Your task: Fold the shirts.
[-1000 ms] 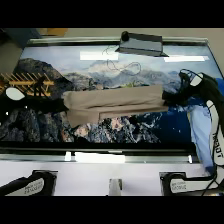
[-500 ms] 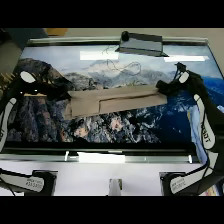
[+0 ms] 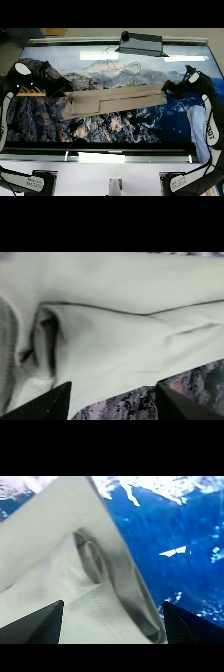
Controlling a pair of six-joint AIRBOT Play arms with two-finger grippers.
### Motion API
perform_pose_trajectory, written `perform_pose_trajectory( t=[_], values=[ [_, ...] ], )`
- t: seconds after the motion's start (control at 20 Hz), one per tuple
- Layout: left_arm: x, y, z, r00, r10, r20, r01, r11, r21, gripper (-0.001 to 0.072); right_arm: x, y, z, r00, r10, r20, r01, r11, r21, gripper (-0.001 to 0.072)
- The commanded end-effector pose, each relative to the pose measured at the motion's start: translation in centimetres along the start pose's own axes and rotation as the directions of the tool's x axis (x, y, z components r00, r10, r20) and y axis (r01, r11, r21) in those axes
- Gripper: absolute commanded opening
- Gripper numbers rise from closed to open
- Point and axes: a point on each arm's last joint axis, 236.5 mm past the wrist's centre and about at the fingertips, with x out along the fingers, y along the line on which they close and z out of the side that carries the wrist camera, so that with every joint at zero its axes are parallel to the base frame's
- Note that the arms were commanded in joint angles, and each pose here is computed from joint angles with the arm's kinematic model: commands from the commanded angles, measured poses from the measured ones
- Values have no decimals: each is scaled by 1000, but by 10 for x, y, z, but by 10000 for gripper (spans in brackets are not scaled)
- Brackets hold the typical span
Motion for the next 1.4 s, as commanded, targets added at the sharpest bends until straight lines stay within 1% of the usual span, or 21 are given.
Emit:
perform_pose_trajectory(
  t=[0.0,0.15,0.3,0.35,0.4,0.45,0.5,0.55,0.6,0.65,0.7,0.85,0.95,1.05,1.1,1.15,1.25,1.35],
  values=[
    [-36,-48,5,997,-40,67,31,990,137,596,13,-6,-9,998,28,-50,-26,999,42,696],
    [-55,-85,-2,992,-79,100,57,976,212,596,34,19,-22,988,126,-93,-118,990,82,695],
    [-65,-115,-13,985,-140,101,111,962,251,596,49,36,-33,983,142,-112,-134,988,72,693],
    [-65,-125,-17,982,-163,93,134,957,259,596,51,40,-33,984,142,-104,-135,988,74,670],
    [-64,-134,-21,980,-184,80,157,951,265,596,52,46,-33,984,151,-97,-143,987,77,518],
    [-60,-140,-26,979,-190,67,165,948,273,596,51,51,-32,982,163,-93,-156,984,85,217],
    [-54,-145,-31,980,-192,50,170,944,284,595,48,56,-31,979,182,-89,-173,980,101,39],
    [-47,-151,-35,980,-194,33,176,938,298,497,40,60,-28,978,194,-81,-186,978,100,42],
    [-38,-157,-40,980,-197,14,180,921,346,119,30,64,-25,977,202,-70,-196,978,76,41],
    [-24,-166,-44,980,-201,1,182,889,420,39,14,72,-23,975,213,-62,-211,977,36,41],
    [-9,-173,-45,978,-207,-4,187,878,440,35,-5,79,-22,972,226,-58,-227,974,-17,40],
    [63,-193,-63,977,-206,-64,214,899,382,34,-76,104,-34,961,265,-82,-275,952,-137,40],
    [113,-213,-98,956,-242,-168,286,902,322,33,-123,117,-47,955,284,-90,-296,936,-189,40],
    [148,-232,-130,922,-294,-252,359,893,271,33,-163,125,-63,950,295,-104,-312,925,-219,41],
    [162,-237,-139,916,-302,-262,371,888,272,34,-182,128,-71,948,300,-111,-318,920,-228,41],
    [175,-239,-142,920,-298,-253,362,894,262,33,-199,130,-81,946,302,-119,-323,917,-236,41],
    [199,-245,-144,927,-307,-215,350,914,204,33,-226,132,-98,943,302,-139,-328,914,-238,41],
    [219,-254,-156,917,-335,-217,367,922,125,33,-246,132,-112,943,299,-149,-328,912,-247,42]
  ],
)
